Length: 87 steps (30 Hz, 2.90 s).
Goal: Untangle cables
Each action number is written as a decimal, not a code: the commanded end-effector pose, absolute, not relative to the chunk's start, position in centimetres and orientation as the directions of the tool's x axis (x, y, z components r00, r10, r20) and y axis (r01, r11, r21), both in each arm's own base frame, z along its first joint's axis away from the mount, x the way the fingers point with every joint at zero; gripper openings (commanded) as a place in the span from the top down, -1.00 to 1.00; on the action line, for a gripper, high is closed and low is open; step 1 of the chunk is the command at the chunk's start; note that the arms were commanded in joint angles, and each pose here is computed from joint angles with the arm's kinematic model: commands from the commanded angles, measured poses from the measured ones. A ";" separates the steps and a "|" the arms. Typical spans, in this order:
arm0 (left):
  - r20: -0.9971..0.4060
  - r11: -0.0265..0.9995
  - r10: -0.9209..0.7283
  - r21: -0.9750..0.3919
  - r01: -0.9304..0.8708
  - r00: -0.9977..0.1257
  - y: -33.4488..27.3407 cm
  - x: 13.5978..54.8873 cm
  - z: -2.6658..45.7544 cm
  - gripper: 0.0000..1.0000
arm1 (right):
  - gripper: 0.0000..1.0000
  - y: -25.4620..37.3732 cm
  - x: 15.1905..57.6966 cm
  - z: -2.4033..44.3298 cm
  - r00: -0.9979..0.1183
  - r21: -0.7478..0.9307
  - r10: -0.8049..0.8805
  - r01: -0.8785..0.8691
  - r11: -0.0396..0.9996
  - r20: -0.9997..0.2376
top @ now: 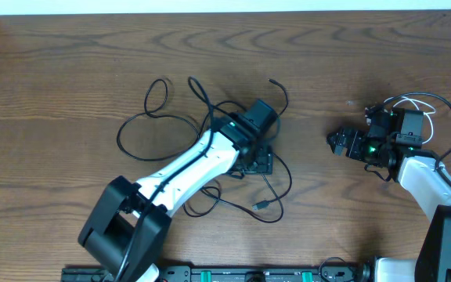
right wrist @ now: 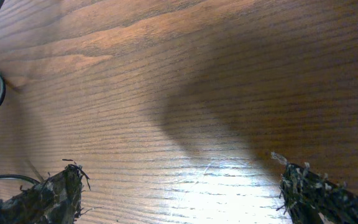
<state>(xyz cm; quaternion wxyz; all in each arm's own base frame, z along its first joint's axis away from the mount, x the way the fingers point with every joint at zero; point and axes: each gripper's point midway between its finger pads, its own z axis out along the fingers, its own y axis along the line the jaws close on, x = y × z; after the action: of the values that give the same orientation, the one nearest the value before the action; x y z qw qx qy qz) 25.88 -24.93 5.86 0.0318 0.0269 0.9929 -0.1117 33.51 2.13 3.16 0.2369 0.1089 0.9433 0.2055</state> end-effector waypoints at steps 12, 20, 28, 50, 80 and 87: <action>-0.105 0.973 -0.003 -0.228 0.021 -0.994 -22.7 25.6 10.9 -0.68 | -0.98 2.4 33.5 3.1 -0.868 0.438 0.285 0.089 0.895 -0.406; -0.095 1.000 -0.007 -0.009 -0.006 -0.995 -18.3 24.7 9.9 -0.14 | -0.98 2.4 33.5 3.1 -0.868 0.438 0.285 0.089 0.895 -0.406; -0.040 0.999 -0.039 -0.022 -0.039 -0.998 -18.4 23.5 8.9 -0.95 | -0.98 2.4 33.5 3.1 -0.868 0.438 0.285 0.089 0.895 -0.406; -0.233 0.909 -0.258 -0.387 -0.153 -0.938 -19.7 30.8 15.1 -0.96 | -0.99 2.4 33.5 3.1 -0.868 0.438 0.285 0.089 0.895 -0.406; 0.098 0.949 -0.305 0.115 -0.293 -0.947 -8.7 18.7 5.1 -0.54 | -0.98 2.4 33.5 3.1 -0.868 0.438 0.285 0.089 0.895 -0.406; -0.011 0.925 -0.284 0.259 -0.277 -0.959 -5.7 19.6 5.1 -0.03 | -0.99 2.4 33.5 3.1 -0.868 0.438 0.285 0.089 0.895 -0.406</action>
<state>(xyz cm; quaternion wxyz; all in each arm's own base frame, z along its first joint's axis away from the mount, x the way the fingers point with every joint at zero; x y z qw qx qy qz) 18.87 -7.93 5.00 -0.0451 -0.1483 0.9856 0.0669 33.52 2.13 3.16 0.2371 0.1089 0.9432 0.2055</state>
